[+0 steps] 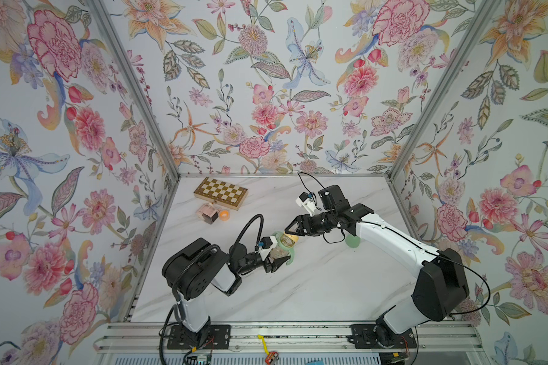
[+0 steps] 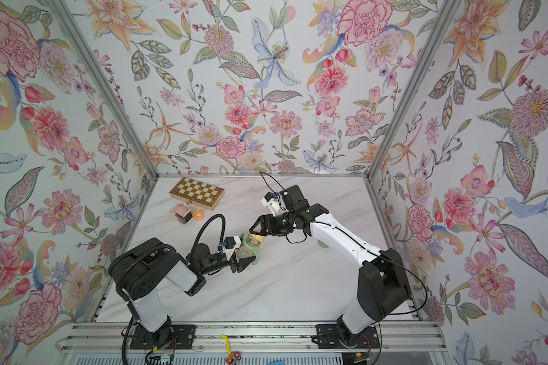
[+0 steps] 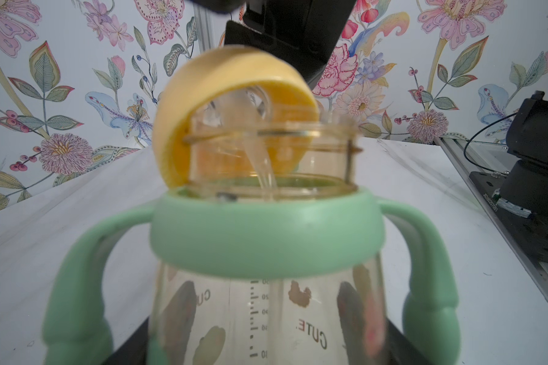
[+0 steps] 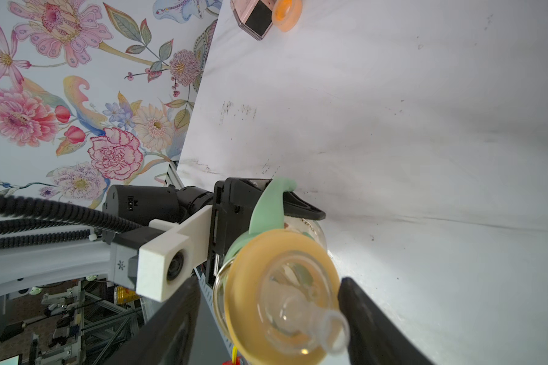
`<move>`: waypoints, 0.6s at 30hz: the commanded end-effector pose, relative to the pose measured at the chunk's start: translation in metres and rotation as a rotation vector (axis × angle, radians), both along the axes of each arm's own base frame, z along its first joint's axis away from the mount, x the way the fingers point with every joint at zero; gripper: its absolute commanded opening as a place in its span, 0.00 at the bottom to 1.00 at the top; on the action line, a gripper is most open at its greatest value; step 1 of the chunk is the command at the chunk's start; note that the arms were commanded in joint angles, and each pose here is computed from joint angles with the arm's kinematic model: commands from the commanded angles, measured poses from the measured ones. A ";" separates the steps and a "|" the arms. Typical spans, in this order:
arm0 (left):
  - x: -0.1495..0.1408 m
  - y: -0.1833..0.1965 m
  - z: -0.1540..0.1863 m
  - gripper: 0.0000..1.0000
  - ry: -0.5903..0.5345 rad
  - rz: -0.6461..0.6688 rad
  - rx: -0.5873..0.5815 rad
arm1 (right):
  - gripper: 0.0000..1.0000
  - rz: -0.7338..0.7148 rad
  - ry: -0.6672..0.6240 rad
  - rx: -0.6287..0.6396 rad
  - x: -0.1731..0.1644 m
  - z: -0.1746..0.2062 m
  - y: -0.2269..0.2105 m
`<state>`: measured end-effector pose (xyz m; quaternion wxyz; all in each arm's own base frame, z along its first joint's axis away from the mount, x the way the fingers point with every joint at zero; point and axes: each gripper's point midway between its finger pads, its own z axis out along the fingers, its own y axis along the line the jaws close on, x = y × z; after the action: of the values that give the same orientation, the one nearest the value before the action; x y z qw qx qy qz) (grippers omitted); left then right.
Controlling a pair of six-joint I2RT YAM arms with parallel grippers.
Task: Assemble the baby bottles
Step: Screw the nipple onto the baby bottle.
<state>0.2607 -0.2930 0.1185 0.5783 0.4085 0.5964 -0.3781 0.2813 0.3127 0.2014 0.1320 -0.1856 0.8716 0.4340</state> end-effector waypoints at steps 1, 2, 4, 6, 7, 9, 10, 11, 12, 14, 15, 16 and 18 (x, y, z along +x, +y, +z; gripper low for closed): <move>-0.005 -0.001 0.065 0.00 -0.252 -0.017 -0.165 | 0.69 0.012 0.029 0.035 0.000 -0.007 0.004; -0.005 -0.001 0.065 0.00 -0.252 -0.016 -0.166 | 0.68 0.012 0.033 0.035 0.000 -0.008 0.004; -0.004 -0.001 0.065 0.00 -0.252 -0.015 -0.165 | 0.67 0.012 0.038 0.037 0.000 -0.010 0.004; -0.004 -0.001 0.064 0.00 -0.251 -0.016 -0.164 | 0.64 0.013 0.042 0.038 -0.001 -0.011 0.004; -0.004 -0.001 0.064 0.00 -0.250 -0.016 -0.164 | 0.62 0.014 0.044 0.038 -0.001 -0.012 0.004; -0.005 -0.001 0.065 0.00 -0.251 -0.016 -0.165 | 0.58 0.012 0.044 0.038 -0.002 -0.013 0.004; -0.005 -0.001 0.065 0.00 -0.251 -0.016 -0.165 | 0.55 0.013 0.046 0.039 -0.002 -0.013 0.004; -0.005 -0.001 0.065 0.00 -0.251 -0.016 -0.165 | 0.53 0.014 0.049 0.040 -0.002 -0.014 0.004; -0.004 -0.001 0.065 0.00 -0.251 -0.013 -0.165 | 0.51 0.017 0.047 0.041 -0.003 -0.014 0.004; -0.004 -0.001 0.065 0.00 -0.251 -0.014 -0.165 | 0.47 0.020 0.041 0.042 -0.004 -0.013 0.004; -0.004 -0.001 0.064 0.00 -0.250 -0.015 -0.164 | 0.46 0.020 0.038 0.042 -0.004 -0.012 0.004; -0.004 -0.001 0.064 0.00 -0.249 -0.015 -0.164 | 0.45 0.020 0.031 0.043 -0.004 -0.010 0.004; -0.004 -0.001 0.064 0.00 -0.248 -0.015 -0.165 | 0.42 0.025 0.023 0.047 -0.006 -0.008 0.004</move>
<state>0.2607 -0.2929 0.1181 0.5777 0.4084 0.5972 -0.3779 0.2817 0.3160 0.1970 0.1261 -0.1806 0.8620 0.4565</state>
